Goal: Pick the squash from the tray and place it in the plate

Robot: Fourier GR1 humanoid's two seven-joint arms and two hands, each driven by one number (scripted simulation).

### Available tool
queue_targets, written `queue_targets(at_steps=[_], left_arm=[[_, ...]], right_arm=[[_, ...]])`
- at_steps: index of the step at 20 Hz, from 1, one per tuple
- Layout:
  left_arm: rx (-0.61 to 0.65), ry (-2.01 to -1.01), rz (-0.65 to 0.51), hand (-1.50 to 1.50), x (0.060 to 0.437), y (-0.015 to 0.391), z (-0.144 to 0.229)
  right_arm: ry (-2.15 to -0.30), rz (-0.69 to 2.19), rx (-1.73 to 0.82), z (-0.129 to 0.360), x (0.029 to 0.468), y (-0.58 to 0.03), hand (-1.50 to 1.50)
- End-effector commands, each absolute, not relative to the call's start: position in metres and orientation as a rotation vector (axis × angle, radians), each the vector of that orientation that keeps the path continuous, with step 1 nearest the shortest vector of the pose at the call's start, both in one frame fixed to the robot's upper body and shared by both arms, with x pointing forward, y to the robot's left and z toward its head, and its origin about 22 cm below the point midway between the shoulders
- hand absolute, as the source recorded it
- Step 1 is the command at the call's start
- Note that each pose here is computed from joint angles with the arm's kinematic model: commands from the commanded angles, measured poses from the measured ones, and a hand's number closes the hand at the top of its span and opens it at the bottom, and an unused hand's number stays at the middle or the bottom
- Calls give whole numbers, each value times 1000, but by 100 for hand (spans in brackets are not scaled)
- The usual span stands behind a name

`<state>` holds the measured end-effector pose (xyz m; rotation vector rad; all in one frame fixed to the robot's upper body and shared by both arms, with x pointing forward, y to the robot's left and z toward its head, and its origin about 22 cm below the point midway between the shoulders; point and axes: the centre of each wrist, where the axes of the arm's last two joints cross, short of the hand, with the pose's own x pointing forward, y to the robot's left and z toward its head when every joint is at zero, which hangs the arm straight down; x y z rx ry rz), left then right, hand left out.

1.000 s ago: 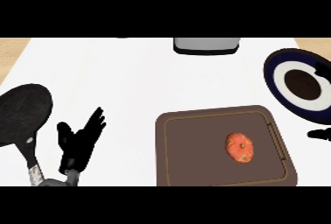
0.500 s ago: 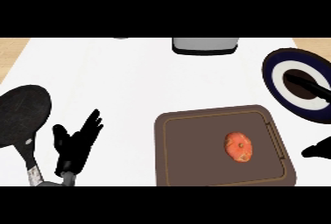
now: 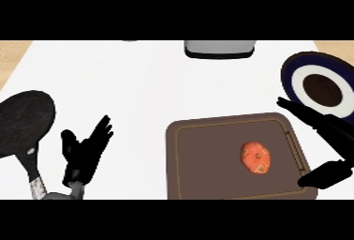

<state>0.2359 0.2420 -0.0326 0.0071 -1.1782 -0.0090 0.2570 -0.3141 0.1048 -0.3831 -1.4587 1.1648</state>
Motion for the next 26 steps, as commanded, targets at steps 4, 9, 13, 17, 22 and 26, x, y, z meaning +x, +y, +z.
queue_targets(at_steps=[4, 9, 13, 17, 22, 26], left_arm=[[-2, -1174, -18, 0, 236, 241, -31], [-6, -1179, -8, 0, 245, 243, -26], [-6, -1189, -5, 0, 236, 234, -27], [0, -1186, 12, 0, 239, 228, -21], [2, -1193, 4, 0, 247, 245, -29], [-2, -1177, -15, 0, 220, 252, -39]], right_arm=[[-1363, 1225, -349, 91, 265, -278, -150], [-1368, 1205, -334, 61, 245, -271, -150], [-1362, 1216, -383, 55, 246, -278, -150], [-1334, 1256, -473, 41, 239, -254, -150], [-1295, 1265, -498, 27, 239, -285, -150], [-1276, 1274, -470, 37, 260, -241, -150]])
